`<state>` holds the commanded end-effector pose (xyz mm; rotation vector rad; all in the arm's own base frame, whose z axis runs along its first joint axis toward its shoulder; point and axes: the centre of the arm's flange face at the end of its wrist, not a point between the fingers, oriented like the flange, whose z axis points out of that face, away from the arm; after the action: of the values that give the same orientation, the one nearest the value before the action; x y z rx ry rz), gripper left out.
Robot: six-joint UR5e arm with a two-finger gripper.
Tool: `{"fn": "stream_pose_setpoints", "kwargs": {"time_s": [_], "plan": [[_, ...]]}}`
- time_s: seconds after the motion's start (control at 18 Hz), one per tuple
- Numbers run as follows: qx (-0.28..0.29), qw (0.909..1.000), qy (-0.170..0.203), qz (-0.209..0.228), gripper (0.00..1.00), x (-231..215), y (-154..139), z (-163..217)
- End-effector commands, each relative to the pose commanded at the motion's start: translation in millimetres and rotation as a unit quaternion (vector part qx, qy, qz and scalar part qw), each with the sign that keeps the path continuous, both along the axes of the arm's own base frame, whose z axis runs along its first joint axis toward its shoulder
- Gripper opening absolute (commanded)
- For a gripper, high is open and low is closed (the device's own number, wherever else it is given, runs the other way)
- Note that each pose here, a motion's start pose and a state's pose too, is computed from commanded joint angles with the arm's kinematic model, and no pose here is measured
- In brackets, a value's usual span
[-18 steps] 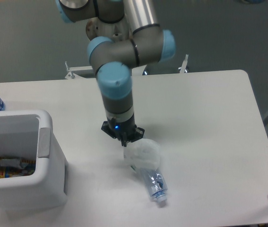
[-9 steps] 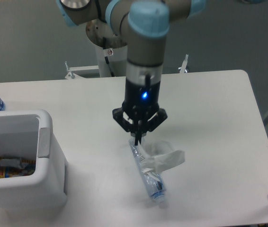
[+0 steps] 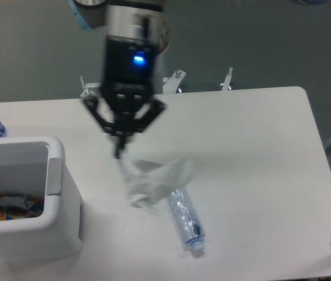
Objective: Place the trash in the trash can
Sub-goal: 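Carry the tissue over the white bin and open the gripper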
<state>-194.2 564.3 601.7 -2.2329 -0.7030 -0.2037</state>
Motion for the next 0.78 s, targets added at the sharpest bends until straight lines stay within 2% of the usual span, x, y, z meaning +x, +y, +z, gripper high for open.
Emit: {"fn": "stream_pose_setpoints", "kwargs": {"time_s": [0.17,0.5,0.56,0.61,0.78], "plan": [[-0.007,0.9991,-0.005,-0.042,0.0,48,15,-10],[-0.028,0.9952,-0.018,-0.092,0.0,103,37,-36],[-0.03,0.9949,-0.019,-0.094,0.06,105,40,-39],[-0.03,0.9946,-0.018,-0.098,0.3,107,40,-39],[-0.023,0.9941,-0.021,-0.104,0.66,108,42,-35]]}}
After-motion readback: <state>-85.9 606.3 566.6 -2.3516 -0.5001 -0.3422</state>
